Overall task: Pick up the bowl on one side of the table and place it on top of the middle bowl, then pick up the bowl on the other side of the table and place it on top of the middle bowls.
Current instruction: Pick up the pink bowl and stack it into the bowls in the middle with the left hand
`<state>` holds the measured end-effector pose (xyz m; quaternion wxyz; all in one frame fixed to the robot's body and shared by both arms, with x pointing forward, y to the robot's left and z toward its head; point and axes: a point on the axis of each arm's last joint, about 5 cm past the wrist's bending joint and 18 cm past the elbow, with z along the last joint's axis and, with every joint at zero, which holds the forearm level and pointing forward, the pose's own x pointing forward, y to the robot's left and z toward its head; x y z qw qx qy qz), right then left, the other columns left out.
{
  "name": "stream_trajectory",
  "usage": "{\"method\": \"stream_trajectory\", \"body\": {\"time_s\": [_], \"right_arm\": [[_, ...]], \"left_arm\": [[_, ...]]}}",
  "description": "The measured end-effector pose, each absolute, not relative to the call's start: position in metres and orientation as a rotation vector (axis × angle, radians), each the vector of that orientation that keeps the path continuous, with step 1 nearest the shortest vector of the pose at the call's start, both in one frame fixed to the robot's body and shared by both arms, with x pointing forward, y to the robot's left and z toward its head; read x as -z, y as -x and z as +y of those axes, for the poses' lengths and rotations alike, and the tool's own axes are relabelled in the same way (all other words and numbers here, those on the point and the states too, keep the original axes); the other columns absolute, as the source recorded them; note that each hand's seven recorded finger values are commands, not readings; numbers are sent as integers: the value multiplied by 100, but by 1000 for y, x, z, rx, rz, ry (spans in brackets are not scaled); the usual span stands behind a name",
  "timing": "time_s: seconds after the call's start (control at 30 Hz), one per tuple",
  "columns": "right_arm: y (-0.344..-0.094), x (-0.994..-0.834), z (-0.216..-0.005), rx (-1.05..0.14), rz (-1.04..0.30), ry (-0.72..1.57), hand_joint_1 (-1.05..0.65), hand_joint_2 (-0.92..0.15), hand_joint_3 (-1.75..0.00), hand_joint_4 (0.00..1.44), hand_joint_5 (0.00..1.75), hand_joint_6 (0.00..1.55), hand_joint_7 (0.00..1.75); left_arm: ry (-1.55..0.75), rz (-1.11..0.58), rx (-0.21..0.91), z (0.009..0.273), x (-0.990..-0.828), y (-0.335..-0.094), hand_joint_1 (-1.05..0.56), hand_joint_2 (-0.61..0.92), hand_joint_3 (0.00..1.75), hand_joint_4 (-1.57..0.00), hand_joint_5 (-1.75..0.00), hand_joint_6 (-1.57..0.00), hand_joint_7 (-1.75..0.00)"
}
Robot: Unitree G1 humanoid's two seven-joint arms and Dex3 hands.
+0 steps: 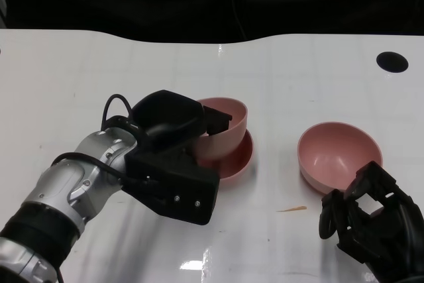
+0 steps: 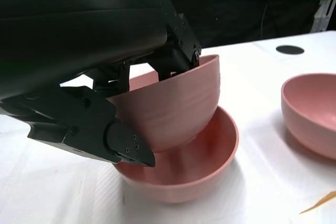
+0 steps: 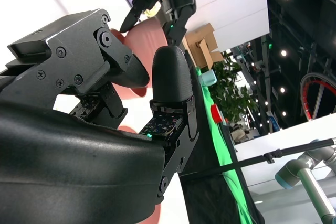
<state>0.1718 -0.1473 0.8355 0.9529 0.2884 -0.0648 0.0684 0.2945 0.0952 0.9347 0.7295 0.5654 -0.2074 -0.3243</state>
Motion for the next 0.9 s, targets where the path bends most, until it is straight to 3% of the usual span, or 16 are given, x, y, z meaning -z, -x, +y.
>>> {"method": "stream_trajectory", "body": {"time_s": [0.3,0.4,0.47,0.5,0.6,0.67,0.7,0.77,0.8,0.9], "right_arm": [[-171,-837,-148,-140,-135,-588,-2,-55,-118,97,175,70,166],[-171,-836,-148,-139,-134,-588,-2,-56,-118,97,175,70,166],[-171,-836,-148,-139,-133,-588,-2,-56,-119,97,175,71,166],[-170,-836,-148,-139,-133,-588,-2,-55,-120,97,175,71,166],[-170,-836,-148,-141,-134,-591,-2,-55,-121,97,175,71,166],[-170,-836,-148,-143,-135,-590,-2,-55,-121,97,175,71,166],[-170,-836,-148,-143,-135,-590,-2,-55,-121,97,175,71,166],[-170,-836,-148,-143,-135,-590,-3,-55,-120,97,175,71,165],[-170,-836,-148,-143,-135,-590,-3,-55,-120,98,175,71,165],[-170,-836,-148,-144,-136,-590,-3,-54,-121,98,175,71,166]], "left_arm": [[-1250,-452,733,92,-933,-297,-7,92,15,-64,-175,-60,-142],[-1244,-440,740,90,-931,-297,-7,92,12,-73,-152,-88,-67],[-1243,-433,749,89,-929,-297,-7,92,10,-78,-138,-101,-33],[-1241,-434,750,88,-929,-296,-7,92,9,-79,-136,-103,-28],[-1250,-442,756,86,-928,-296,-9,92,9,-81,-130,-111,-22],[-1255,-445,757,85,-926,-296,-9,92,10,-76,-144,-114,-28],[-1256,-445,756,85,-926,-296,-10,92,11,-74,-148,-112,-35],[-1262,-447,753,84,-924,-296,-12,92,13,-68,-156,-89,-82],[-1270,-449,756,84,-924,-296,-13,92,13,-67,-157,-84,-90],[-1275,-456,755,83,-924,-296,-19,92,14,-73,-134,-88,-73]]}}
